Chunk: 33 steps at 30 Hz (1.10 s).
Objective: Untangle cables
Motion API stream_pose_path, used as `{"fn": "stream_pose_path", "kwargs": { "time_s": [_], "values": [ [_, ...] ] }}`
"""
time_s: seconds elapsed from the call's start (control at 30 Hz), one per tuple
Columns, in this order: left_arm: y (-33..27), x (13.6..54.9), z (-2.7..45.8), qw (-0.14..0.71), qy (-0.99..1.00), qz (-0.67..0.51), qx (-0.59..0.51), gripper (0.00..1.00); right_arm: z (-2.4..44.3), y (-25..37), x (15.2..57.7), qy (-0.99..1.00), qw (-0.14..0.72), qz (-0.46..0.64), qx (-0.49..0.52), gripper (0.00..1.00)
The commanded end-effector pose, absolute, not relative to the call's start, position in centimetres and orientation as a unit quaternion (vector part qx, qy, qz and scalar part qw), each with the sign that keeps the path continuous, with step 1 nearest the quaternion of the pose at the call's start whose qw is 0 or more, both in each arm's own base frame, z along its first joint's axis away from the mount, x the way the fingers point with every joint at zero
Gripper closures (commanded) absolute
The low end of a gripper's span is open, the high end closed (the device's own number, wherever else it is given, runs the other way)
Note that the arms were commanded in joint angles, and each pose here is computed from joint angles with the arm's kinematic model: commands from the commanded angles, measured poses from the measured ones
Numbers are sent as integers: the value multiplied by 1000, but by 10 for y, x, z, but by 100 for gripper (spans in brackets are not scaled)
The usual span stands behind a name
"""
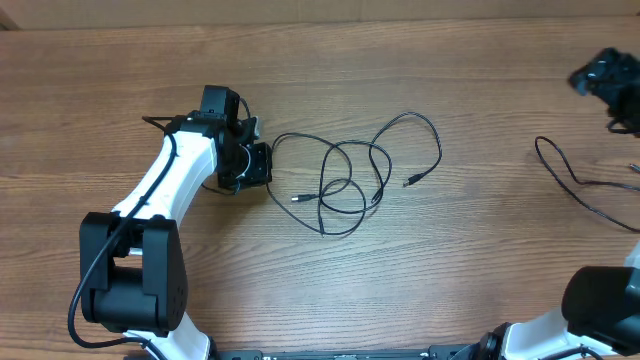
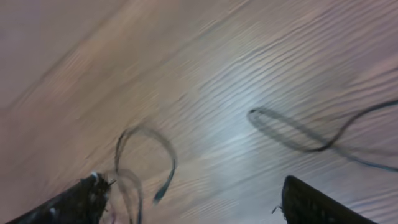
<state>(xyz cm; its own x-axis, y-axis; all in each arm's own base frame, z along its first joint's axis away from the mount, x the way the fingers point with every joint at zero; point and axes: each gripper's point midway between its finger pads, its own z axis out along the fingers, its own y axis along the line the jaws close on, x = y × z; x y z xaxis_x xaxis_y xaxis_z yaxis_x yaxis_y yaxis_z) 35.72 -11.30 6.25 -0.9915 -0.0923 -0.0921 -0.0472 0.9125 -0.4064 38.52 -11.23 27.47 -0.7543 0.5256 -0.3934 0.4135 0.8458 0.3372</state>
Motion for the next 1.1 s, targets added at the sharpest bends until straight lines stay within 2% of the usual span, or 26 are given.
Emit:
{"fn": "stream_pose_path", "kwargs": {
  "time_s": [0.0, 0.17, 0.33, 0.6, 0.8, 1.07],
  "values": [
    [-132, 375, 103, 103, 962, -252, 6, 96, 274, -73, 388, 941, 230, 159, 192, 11],
    [-128, 393, 142, 165, 957, -238, 25, 96, 242, -27, 381, 958, 170, 175, 151, 9],
    [-106, 400, 158, 203, 963, -175, 6, 96, 203, 24, 368, 970, 107, 191, 104, 9],
    [-90, 380, 147, 163, 978, -131, -17, 96, 140, 108, 348, 974, 46, 213, 53, 10],
    [-88, 365, 141, 130, 983, -125, -20, 96, 79, 150, 322, 971, 7, 218, 100, 17],
    [-88, 363, 140, 126, 984, -124, -20, 96, 40, 185, 312, 967, 32, 239, 84, 36]
  ]
}}
